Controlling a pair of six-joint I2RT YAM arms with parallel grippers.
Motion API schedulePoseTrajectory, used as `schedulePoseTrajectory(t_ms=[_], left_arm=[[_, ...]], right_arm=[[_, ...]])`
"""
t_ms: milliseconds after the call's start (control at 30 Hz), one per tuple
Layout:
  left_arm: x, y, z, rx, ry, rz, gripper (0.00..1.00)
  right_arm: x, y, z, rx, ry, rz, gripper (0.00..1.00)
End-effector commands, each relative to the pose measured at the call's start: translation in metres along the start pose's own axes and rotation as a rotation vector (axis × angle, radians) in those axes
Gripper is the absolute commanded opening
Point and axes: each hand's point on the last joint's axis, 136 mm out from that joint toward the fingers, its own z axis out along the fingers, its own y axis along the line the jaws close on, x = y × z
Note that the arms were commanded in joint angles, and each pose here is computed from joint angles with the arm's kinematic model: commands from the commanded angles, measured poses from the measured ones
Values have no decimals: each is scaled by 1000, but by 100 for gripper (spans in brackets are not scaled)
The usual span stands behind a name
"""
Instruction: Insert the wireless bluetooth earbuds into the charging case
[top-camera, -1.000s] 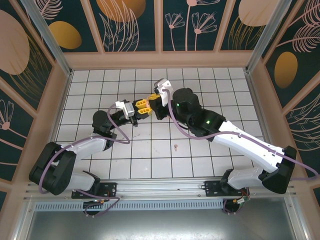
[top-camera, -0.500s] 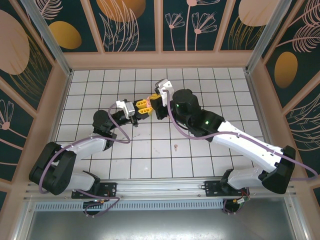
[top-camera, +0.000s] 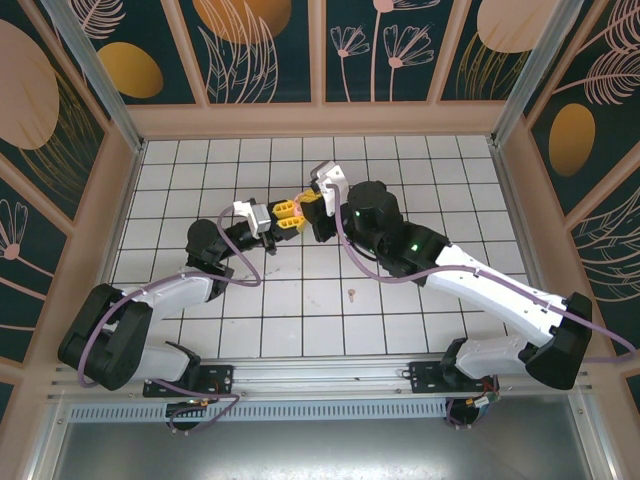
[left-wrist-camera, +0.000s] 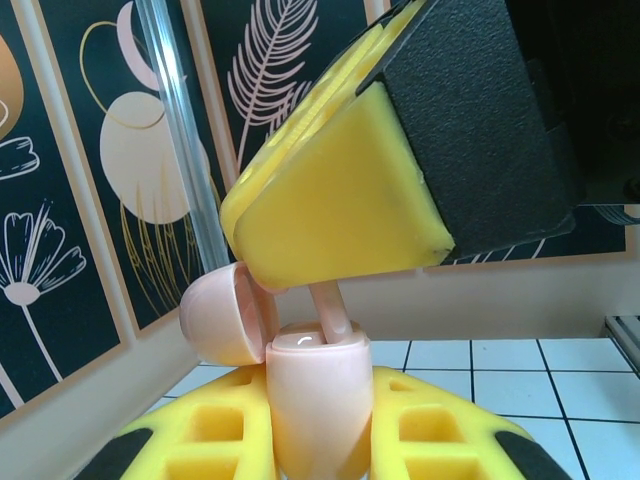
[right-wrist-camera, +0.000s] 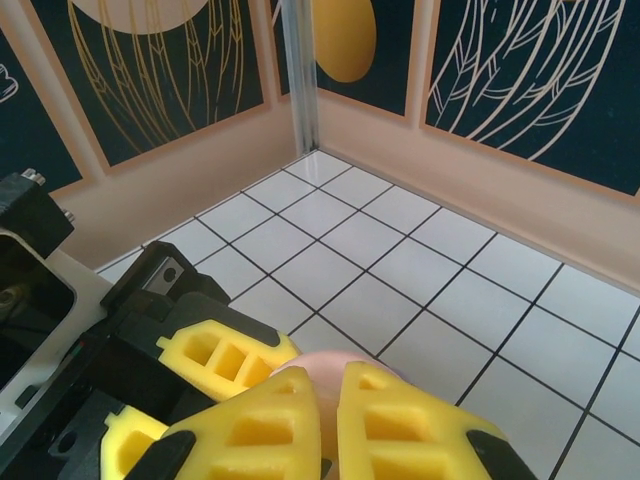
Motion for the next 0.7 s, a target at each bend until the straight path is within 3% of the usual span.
schedulePoseTrajectory(t_ms=[0,500,667], left_arm=[[-37,-2,5,14,-98,82,0],[-40,-1,6,10,-97,69,0],[-38,0,6,3,-95,57,0]], right_arm=[[34,27,1,-119,103,-41,9],[44,38,6,-145,157,-103,8],[40,36,11,-121,159,-106,16]])
